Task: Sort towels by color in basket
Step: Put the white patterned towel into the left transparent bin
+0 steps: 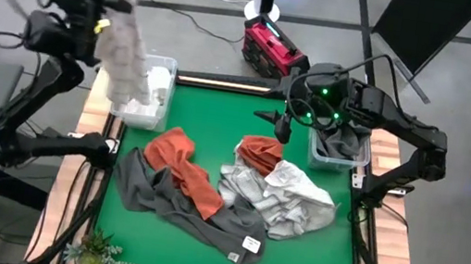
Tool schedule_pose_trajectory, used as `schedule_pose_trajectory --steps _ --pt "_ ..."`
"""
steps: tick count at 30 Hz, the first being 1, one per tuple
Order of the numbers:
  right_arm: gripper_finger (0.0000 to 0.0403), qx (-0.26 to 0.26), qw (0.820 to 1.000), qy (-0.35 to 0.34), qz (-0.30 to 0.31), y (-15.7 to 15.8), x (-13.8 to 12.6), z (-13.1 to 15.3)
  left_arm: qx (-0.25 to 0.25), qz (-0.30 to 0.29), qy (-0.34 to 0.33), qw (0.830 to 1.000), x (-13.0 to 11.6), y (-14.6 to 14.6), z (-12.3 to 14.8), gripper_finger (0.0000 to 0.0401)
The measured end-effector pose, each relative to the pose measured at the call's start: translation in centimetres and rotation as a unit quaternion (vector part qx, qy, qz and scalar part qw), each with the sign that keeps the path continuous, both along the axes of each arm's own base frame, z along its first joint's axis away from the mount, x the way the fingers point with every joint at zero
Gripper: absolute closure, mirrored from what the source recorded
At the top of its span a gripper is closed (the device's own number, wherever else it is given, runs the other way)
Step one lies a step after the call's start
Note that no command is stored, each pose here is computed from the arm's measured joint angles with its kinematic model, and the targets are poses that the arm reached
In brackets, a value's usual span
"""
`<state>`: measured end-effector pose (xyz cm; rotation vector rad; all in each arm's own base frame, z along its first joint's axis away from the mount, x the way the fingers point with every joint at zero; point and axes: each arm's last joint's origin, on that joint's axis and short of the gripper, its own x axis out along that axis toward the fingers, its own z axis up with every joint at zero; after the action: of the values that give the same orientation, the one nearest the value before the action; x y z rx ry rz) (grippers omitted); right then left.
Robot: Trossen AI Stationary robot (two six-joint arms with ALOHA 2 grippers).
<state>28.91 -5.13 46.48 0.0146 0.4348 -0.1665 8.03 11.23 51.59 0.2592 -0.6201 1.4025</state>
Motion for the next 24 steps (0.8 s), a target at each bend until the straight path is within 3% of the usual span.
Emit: schedule_pose_trajectory --steps 9,12,17,24 --pt "0.0127 -0.011 1.0 0.002 -0.007 -0.7 -0.1 0.0 -0.069 -0.069 -0.026 0.995 0.0 0.5 -1.9 0.04" --pt "0.0127 -0.012 1.0 0.002 -0.008 -0.7 -0.1 0.0 -0.124 -0.102 -0.024 0.987 -0.3 0.1 -2.9 0.04" --pt "0.0127 -0.014 1.0 0.002 -0.006 -0.7 -0.1 0.0 -0.272 -0.108 0.02 0.956 -0.7 -0.4 -6.0 0.04" --pt "0.0127 -0.025 1.0 0.002 -0.007 -1.0 -0.2 0.0 -0.398 -0.118 0.057 0.908 -0.9 -0.8 -8.7 0.04"
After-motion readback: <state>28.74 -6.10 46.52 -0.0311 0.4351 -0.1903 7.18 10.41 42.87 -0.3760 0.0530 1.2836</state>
